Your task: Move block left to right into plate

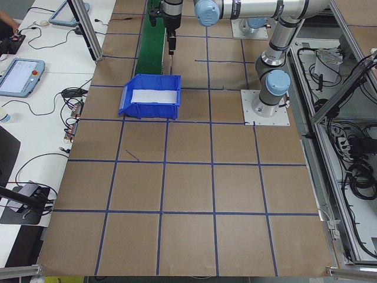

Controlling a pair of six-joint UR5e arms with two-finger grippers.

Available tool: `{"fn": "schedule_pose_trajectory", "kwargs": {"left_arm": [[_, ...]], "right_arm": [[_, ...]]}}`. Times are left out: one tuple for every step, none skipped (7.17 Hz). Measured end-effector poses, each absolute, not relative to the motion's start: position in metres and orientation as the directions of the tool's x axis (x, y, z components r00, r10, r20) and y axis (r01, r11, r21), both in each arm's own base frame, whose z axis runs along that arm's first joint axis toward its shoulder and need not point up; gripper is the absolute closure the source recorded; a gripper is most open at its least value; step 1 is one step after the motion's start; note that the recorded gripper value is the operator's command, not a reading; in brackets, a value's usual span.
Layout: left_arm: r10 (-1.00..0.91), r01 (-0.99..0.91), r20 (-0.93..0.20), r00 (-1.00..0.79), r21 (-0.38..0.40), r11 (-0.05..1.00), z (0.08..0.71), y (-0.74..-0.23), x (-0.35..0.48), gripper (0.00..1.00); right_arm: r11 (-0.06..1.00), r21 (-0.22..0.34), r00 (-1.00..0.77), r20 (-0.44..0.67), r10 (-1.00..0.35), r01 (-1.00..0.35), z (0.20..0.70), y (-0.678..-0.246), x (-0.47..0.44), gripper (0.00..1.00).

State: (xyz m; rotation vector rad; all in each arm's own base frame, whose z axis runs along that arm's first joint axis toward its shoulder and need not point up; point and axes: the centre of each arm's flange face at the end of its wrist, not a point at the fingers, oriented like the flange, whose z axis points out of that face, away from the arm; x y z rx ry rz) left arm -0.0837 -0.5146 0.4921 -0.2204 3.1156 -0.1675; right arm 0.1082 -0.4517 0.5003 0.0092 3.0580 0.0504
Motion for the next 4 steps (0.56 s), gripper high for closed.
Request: {"fn": "schedule_pose_trajectory", "kwargs": {"left_arm": [[-0.141, -0.14, -0.006, -0.99, -0.108, 0.984, 0.4922, -0.5145, -0.0837, 0.0], [-0.141, -0.14, -0.006, -0.99, -0.108, 0.984, 0.4923, -0.5144, -0.0837, 0.0], [-0.141, -0.14, -0.006, -0.99, -0.108, 0.984, 0.4923, -0.5144, -0.0837, 0.0], [-0.141, -0.14, -0.006, -0.99, -0.108, 0.984, 0.4923, -0.5144, -0.0837, 0.0]], "right_arm": [[0.999, 0.033, -0.996, -0.089, 0.009, 0.006, 0.5008, -0.451, 0.1092, 0.0], [0.999, 0.035, -0.996, -0.092, 0.01, 0.006, 0.5013, -0.4497, 0.1096, 0.0], [0.999, 0.037, -0.996, -0.089, 0.01, 0.007, 0.502, -0.4483, 0.1095, 0.0], [0.999, 0.038, -0.996, -0.086, 0.01, 0.007, 0.5024, -0.4472, 0.1091, 0.0]]}}
